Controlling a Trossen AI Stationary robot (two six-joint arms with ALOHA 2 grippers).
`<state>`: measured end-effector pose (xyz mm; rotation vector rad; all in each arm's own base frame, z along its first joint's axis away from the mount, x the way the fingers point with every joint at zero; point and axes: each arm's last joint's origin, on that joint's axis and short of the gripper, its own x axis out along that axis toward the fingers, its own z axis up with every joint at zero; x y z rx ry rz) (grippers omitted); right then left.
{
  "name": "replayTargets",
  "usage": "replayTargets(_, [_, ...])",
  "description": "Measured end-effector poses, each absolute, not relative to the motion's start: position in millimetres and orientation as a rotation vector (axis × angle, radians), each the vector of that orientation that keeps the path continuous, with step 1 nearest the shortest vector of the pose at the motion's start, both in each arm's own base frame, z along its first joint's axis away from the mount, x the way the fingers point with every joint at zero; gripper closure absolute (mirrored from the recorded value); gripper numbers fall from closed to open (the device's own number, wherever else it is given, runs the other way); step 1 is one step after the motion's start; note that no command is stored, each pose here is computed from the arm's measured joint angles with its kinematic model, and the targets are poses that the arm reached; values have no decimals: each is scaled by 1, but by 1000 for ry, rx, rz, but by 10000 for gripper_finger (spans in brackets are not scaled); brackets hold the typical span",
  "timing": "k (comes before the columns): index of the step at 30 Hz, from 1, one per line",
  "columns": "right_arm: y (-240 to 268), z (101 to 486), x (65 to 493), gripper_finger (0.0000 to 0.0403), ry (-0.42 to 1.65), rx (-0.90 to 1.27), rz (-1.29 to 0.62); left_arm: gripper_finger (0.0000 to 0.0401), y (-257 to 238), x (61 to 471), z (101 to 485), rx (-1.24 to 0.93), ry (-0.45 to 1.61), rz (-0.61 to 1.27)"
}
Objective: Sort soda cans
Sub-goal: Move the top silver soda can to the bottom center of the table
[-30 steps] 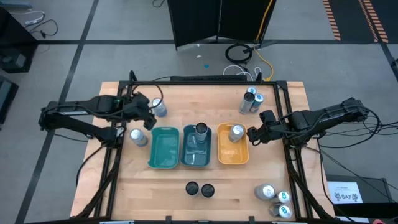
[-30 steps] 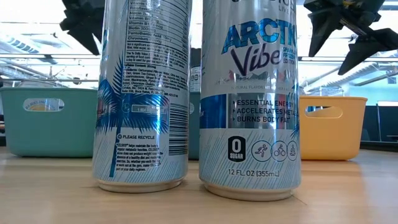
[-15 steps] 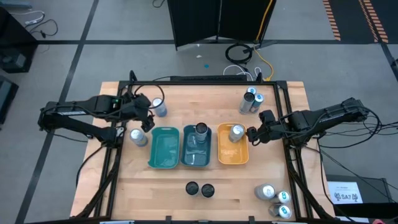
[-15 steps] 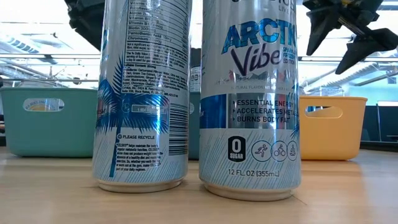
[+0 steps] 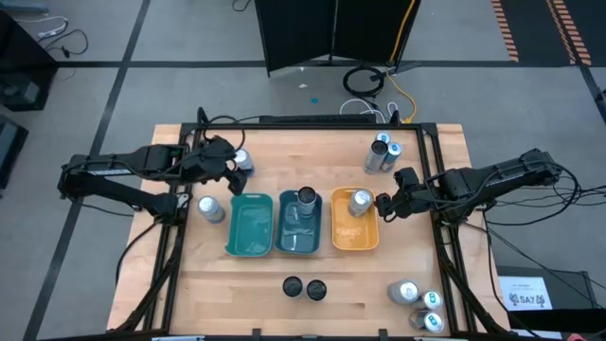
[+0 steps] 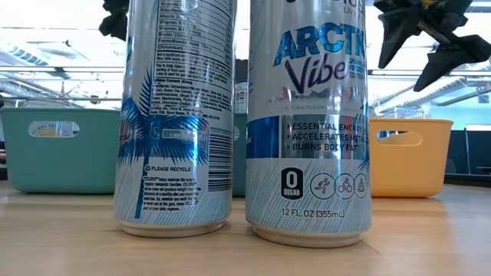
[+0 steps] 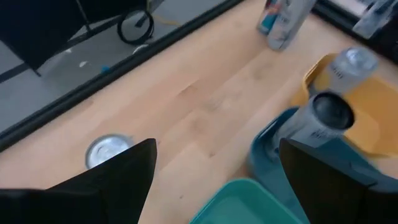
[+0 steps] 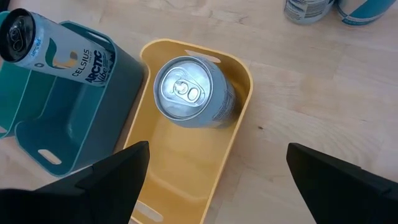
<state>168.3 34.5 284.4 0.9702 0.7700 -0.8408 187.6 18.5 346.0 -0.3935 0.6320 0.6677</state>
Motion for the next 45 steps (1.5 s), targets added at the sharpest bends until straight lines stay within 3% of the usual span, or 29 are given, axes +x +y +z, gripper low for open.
replayTargets(4, [35,284,168,30,770,970,-841,53,17,189,346,-473,631,616])
replayTargets(9, [35,284,168,30,773,964,-838,54,27,192,339,-499,679,697])
replayTargets(26, [34,284,168,30,773,963,-838,54,121,204,288,-621,1005,917])
replayTargets(45, [34,284,168,30,774,963,-838,54,161,211,253,-661,1152,878])
